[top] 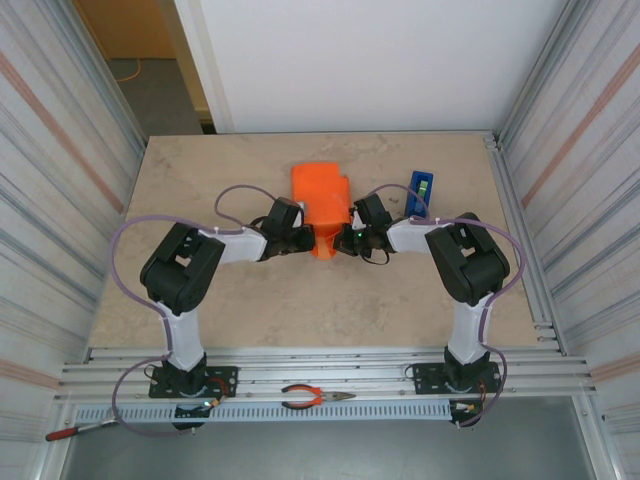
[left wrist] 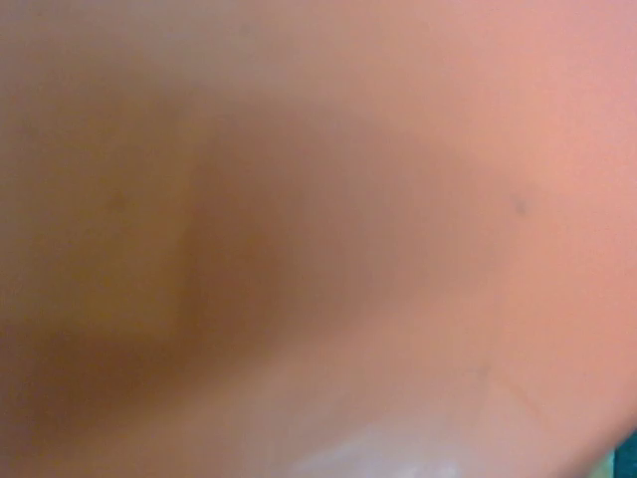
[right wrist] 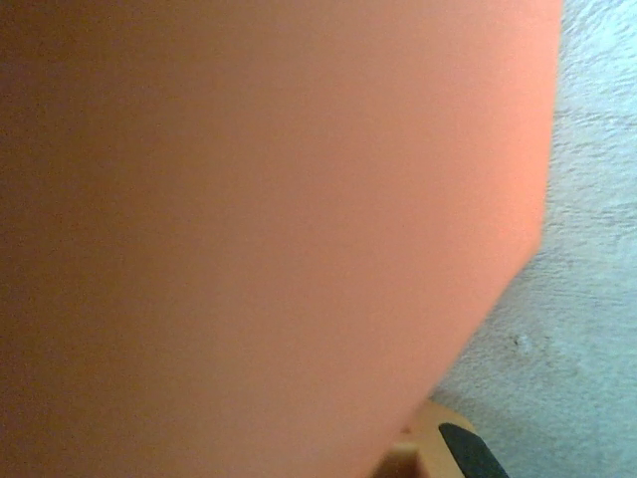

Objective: Wrap the gift box in paper

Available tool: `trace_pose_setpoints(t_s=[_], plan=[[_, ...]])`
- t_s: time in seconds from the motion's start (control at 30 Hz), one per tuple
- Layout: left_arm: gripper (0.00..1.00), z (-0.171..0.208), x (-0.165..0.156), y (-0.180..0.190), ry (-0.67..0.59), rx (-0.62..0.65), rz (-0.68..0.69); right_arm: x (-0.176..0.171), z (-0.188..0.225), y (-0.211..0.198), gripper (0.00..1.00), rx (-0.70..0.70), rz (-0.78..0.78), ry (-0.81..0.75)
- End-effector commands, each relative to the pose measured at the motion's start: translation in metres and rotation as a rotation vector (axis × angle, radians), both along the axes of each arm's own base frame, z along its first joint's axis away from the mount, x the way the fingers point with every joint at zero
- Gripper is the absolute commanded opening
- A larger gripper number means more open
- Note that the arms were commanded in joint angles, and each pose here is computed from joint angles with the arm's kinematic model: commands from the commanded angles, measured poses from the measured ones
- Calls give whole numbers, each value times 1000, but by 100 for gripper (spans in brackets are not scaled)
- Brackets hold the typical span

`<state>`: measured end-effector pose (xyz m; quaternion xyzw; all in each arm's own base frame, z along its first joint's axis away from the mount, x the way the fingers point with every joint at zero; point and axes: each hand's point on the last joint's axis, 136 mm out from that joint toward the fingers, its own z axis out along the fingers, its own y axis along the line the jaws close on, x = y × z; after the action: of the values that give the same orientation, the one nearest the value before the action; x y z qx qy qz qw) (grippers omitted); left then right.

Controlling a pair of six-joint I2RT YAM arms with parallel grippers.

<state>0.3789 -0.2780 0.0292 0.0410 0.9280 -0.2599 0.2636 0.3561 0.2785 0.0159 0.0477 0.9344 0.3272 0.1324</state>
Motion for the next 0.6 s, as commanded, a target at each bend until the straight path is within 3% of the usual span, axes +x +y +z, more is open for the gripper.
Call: trace_pose_setpoints(t_s=[0.0,0.43,0.57], plan=[[0,16,12,-12,-75,-22,-9,-39,-54,-15,0,-142,28,154],[0,-7,1,-9,-48,18,-6,-38,-52,-12,0,-130,34,152],[0,7,0,-14,-50,-8,-32,-36,-46,-10,0,-119,38,144]])
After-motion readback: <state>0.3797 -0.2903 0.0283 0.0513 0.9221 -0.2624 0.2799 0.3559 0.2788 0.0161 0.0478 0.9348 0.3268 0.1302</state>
